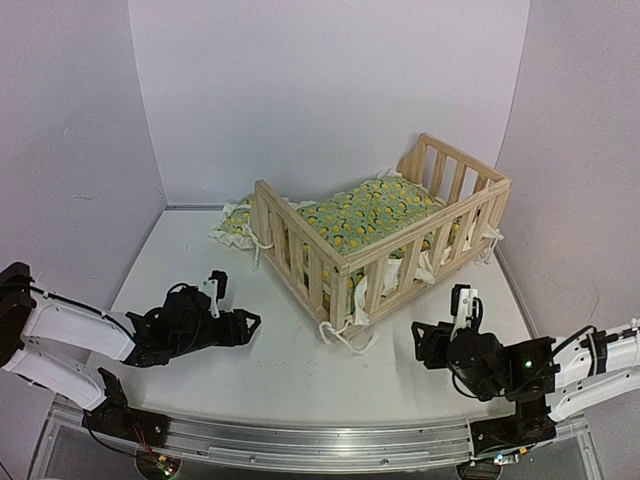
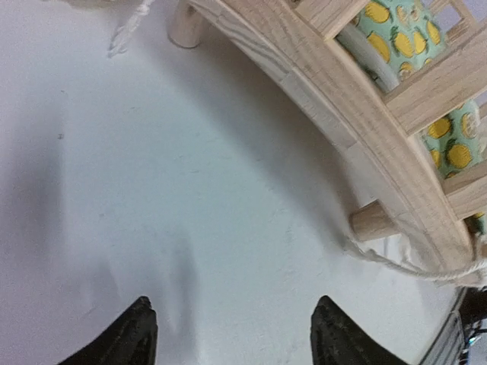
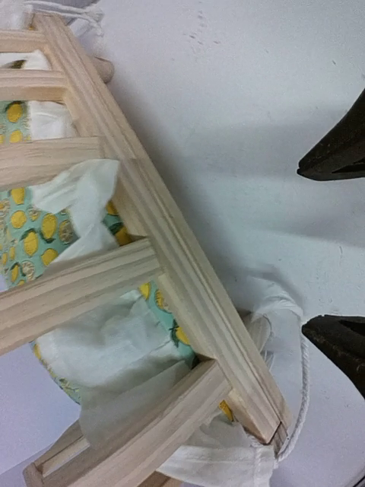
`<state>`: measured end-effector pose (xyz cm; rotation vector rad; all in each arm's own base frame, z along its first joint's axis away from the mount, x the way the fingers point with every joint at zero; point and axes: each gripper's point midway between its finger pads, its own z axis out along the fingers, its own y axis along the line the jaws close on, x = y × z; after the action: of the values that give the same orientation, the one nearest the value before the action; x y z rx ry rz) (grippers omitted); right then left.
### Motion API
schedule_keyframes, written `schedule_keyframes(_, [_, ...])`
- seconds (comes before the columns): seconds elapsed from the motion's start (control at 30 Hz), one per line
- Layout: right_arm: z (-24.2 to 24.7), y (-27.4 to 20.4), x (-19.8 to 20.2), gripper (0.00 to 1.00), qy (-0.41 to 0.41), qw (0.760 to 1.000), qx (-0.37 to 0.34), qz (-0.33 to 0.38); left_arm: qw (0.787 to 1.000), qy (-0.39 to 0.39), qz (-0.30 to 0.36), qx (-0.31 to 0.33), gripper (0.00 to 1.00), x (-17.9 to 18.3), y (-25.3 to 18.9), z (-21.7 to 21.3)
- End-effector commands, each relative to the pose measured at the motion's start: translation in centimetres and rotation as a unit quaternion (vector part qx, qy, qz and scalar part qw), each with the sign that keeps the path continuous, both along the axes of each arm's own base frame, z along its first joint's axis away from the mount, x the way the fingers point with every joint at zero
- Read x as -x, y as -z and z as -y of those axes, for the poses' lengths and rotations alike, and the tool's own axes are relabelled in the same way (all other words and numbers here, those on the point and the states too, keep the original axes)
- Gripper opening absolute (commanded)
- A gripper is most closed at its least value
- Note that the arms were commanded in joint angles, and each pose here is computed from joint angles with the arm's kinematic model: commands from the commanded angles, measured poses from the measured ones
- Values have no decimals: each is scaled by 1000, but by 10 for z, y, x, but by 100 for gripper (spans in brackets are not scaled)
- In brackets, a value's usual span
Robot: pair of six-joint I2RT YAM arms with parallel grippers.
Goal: Set up the pet bed
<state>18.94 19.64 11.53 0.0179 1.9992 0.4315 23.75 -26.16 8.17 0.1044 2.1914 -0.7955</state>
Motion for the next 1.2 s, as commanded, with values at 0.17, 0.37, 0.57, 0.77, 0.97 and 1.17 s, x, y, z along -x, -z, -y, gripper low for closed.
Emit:
schedule_keyframes(0.17, [-8, -157, -7, 84, -61, 986, 109, 112, 995, -48, 75, -48, 84, -20, -76, -32])
schedule_keyframes(0.37, [-17, -258, -16, 90, -78, 973, 120, 182, 990, -106, 90, -22, 84, -69, -113, -81])
schedule_keyframes(0.57, [-38, -285, -58, 97, -134, 975, 97, 150, 983, -163, 80, -2, 86, -155, -138, -129])
schedule_keyframes(0.77, [-121, -290, -87, 98, -260, 957, 101, 75, 983, -171, 52, -41, 86, -260, -114, -151])
schedule_keyframes(0.97, [-192, -273, -106, 98, -346, 929, 128, 11, 985, -159, 49, -55, 84, -335, -83, -144])
schedule_keyframes(1.17, [-239, -253, -124, 91, -382, 914, 137, -19, 986, -141, 57, -67, 84, -382, -54, -135])
